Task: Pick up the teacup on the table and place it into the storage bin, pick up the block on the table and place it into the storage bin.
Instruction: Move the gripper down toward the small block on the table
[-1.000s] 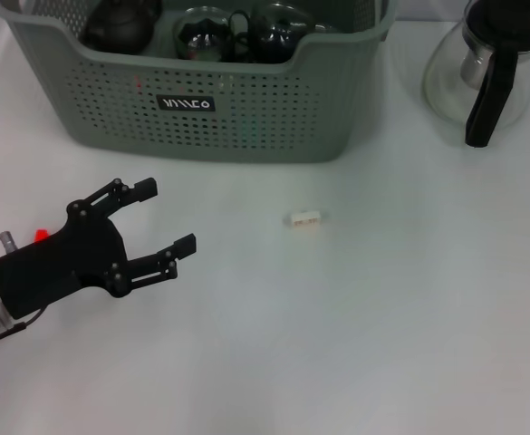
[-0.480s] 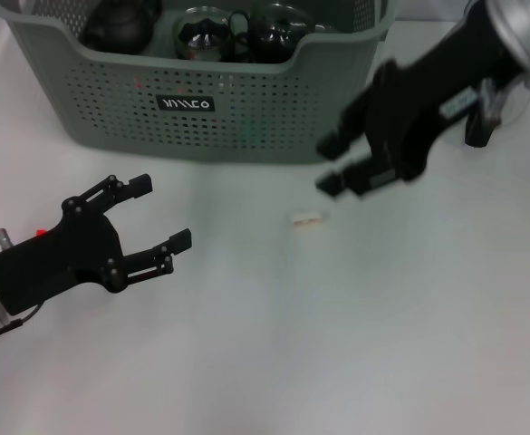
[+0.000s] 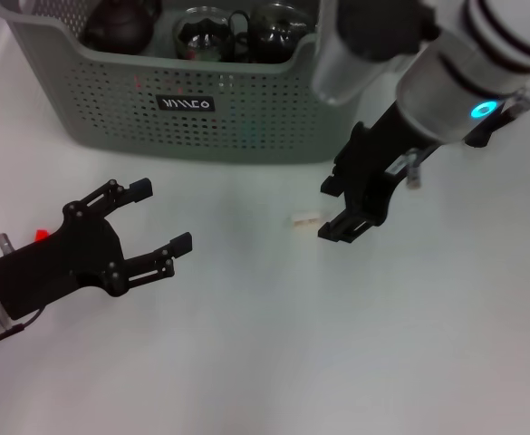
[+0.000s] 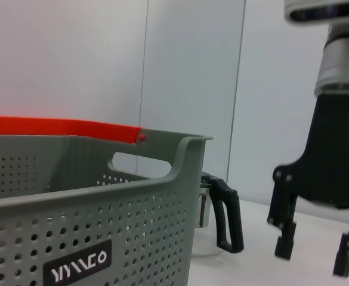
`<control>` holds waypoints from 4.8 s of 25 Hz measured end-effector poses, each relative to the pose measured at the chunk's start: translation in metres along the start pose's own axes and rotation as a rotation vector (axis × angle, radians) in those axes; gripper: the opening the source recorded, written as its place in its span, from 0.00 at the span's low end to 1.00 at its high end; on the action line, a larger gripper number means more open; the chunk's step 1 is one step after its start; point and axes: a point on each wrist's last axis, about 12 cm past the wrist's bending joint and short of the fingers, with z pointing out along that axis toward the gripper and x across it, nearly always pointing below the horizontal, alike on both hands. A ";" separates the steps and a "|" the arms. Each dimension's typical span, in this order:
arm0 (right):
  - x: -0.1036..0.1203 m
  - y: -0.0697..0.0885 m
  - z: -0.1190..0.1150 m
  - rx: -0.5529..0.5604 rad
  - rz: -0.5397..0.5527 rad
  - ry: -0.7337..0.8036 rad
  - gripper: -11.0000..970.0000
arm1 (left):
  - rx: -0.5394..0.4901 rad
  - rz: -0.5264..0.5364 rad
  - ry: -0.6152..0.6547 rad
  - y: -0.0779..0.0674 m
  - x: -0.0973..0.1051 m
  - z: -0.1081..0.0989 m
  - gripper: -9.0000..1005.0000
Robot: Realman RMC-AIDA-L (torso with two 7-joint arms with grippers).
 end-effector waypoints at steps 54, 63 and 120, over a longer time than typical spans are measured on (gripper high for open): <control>0.014 -0.023 0.084 0.069 0.172 0.022 0.54 | 0.001 -0.003 -0.002 0.000 0.001 0.005 0.90; 0.016 -0.020 0.083 0.034 0.177 0.039 0.54 | -0.006 -0.003 0.006 0.000 0.002 0.005 0.90; 0.014 -0.021 0.094 0.090 0.195 -0.022 0.19 | -0.009 -0.007 0.002 0.000 0.002 0.005 0.90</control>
